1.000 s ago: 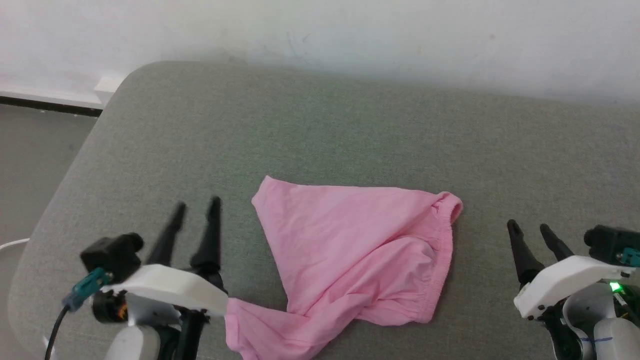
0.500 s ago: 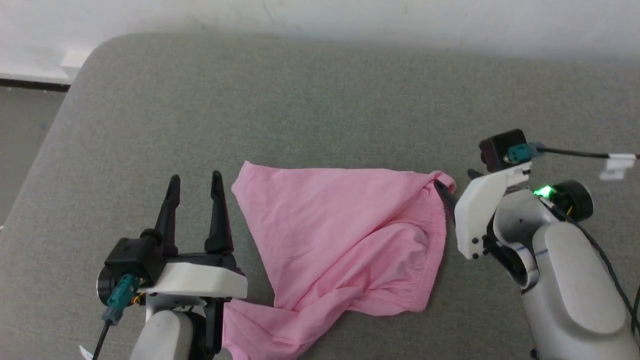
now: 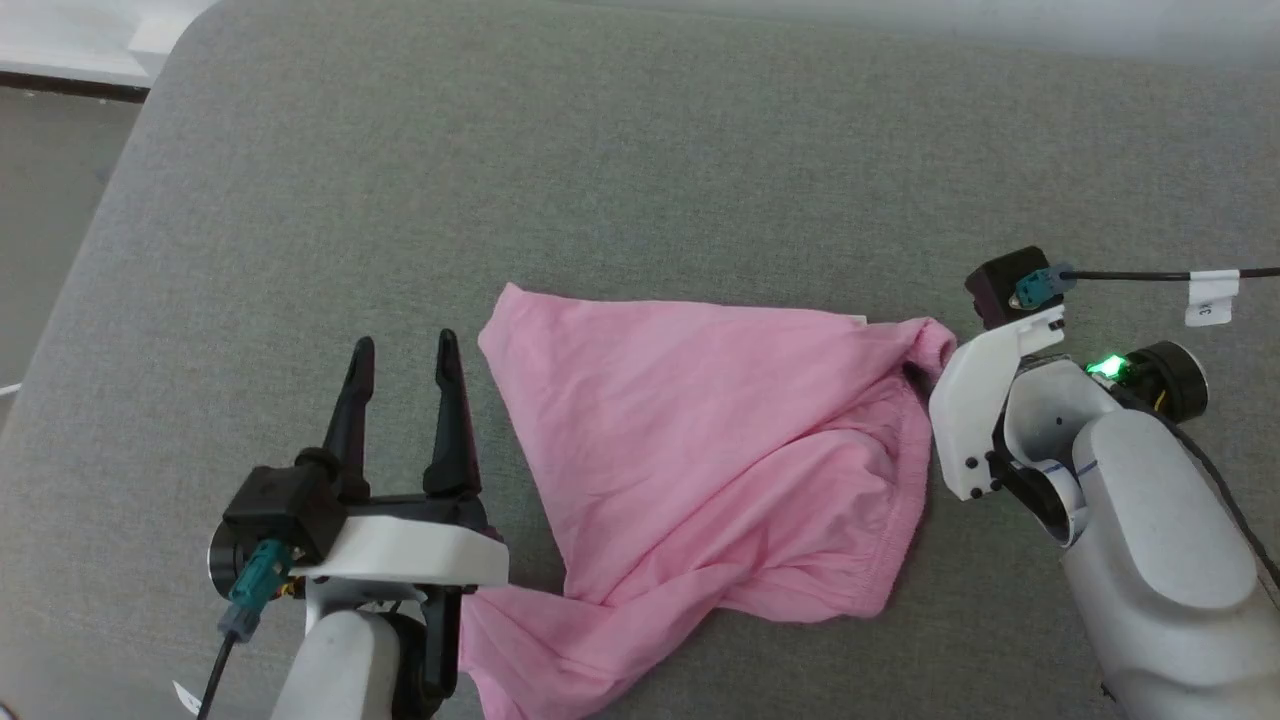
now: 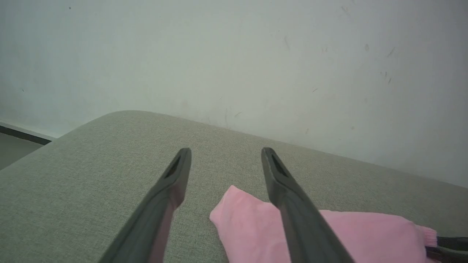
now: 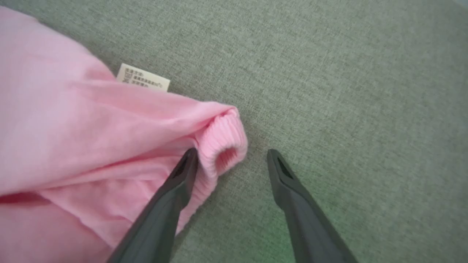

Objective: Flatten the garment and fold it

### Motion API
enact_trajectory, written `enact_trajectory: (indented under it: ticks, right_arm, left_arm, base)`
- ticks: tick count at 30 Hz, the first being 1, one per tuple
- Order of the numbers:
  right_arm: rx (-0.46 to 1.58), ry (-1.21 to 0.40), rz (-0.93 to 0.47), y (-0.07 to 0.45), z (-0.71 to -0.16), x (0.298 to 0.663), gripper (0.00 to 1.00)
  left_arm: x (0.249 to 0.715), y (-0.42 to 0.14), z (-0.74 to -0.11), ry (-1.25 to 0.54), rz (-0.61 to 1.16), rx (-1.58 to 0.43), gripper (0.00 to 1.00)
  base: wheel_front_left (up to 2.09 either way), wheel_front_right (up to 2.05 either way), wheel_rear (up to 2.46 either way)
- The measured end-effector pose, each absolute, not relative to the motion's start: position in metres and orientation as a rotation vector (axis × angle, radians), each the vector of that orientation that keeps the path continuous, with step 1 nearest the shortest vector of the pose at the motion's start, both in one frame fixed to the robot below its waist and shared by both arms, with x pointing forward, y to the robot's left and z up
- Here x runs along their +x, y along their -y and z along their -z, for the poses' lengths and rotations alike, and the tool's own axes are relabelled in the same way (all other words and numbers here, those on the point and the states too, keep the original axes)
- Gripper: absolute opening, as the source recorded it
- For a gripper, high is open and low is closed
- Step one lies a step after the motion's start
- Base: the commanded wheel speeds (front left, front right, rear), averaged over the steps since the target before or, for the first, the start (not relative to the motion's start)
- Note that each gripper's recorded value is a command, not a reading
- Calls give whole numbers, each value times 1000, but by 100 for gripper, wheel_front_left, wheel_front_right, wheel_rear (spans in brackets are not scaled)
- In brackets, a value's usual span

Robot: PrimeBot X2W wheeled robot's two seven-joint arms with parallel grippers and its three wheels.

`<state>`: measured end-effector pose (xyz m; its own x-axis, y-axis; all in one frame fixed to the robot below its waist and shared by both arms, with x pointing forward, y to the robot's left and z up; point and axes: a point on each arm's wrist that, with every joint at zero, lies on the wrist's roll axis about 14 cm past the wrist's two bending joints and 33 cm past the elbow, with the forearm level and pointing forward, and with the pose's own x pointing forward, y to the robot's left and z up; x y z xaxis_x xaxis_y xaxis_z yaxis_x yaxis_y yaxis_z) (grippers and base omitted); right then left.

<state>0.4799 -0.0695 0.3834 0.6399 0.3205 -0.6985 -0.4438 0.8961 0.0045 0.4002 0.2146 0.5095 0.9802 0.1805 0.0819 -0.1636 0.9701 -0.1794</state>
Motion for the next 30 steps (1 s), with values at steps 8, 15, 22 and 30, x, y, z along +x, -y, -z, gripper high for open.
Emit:
enact_trajectory:
  ticks: [8, 15, 22, 30]
  right_arm:
    - [-116, -739, -449, 67, -383, 484, 0]
    - [-74, -698, -461, 64, -393, 484, 0]
    - [-54, -663, -504, 53, -402, 482, 0]
    - [-42, -642, -512, 58, -407, 482, 0]
  left_arm:
    - [401, -212, -484, 21, -170, -207, 100]
    - [449, -207, -486, -131, -46, -159, 100]
    - [473, -205, -440, -532, 3, -92, 100]
    - [466, -202, -386, -800, 15, -36, 100]
  base:
    - [0, 0, 0]
    - [0, 0, 0]
    - [0, 0, 0]
    - [0, 0, 0]
